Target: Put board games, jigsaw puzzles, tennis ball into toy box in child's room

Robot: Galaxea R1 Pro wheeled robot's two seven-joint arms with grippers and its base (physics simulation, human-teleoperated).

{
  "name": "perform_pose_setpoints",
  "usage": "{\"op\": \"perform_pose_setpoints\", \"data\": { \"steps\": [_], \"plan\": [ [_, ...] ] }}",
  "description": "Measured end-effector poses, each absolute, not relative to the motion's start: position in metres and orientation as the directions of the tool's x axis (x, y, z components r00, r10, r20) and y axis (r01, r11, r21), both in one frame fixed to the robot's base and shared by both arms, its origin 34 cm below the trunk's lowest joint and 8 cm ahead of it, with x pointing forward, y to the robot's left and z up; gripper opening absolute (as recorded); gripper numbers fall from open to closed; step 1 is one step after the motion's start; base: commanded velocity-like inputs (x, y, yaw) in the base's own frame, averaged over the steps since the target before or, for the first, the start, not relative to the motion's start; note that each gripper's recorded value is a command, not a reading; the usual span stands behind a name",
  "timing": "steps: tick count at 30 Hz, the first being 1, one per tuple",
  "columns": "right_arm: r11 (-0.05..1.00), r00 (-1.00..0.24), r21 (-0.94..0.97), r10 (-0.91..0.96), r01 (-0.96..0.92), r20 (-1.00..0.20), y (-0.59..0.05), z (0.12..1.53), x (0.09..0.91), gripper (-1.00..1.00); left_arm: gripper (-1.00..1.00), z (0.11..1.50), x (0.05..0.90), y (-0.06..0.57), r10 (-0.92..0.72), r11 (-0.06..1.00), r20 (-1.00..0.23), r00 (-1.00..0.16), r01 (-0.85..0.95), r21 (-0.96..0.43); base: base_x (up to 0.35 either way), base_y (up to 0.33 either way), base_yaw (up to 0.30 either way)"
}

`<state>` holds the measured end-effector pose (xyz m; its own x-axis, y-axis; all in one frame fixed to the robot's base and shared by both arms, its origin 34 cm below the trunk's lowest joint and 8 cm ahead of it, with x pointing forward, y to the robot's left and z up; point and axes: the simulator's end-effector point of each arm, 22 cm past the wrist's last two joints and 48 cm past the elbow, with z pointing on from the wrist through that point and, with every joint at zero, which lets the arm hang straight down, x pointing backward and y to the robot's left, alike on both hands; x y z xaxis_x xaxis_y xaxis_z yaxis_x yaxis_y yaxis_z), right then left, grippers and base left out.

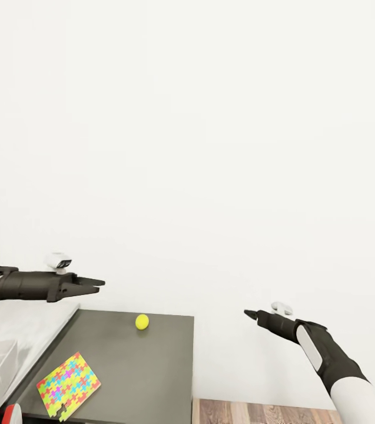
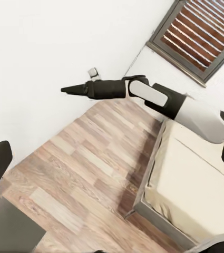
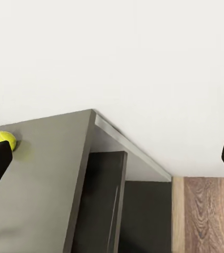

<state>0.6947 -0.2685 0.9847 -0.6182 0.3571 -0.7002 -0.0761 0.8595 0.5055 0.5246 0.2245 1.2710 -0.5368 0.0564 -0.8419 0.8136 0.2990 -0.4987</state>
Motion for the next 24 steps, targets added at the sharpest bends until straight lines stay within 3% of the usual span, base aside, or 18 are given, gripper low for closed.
{"op": "perform_pose_setpoints", "data": {
  "steps": [9,11,24],
  "plan": [
    [0.863,-0.620,0.498,0.348,-0.080,-0.703,-0.268,0.982,0.697,1.00,1.00,1.219,0.580,0.259,-0.019,0.499,-0.774,-0.633,0.665,-0.556,0.000,0.000,0.000],
    [0.866,-0.624,0.494,0.343,-0.080,-0.702,-0.268,0.979,0.697,1.00,1.00,1.195,0.603,0.270,-0.038,0.604,-0.759,-0.650,0.590,-0.536,0.000,0.000,-0.038],
    [0.865,-0.642,0.495,0.335,-0.080,-0.689,-0.260,0.966,0.696,1.00,1.00,1.148,0.644,0.272,-0.063,0.761,-0.737,-0.673,0.446,-0.472,0.000,0.000,-0.039]
  ]
}}
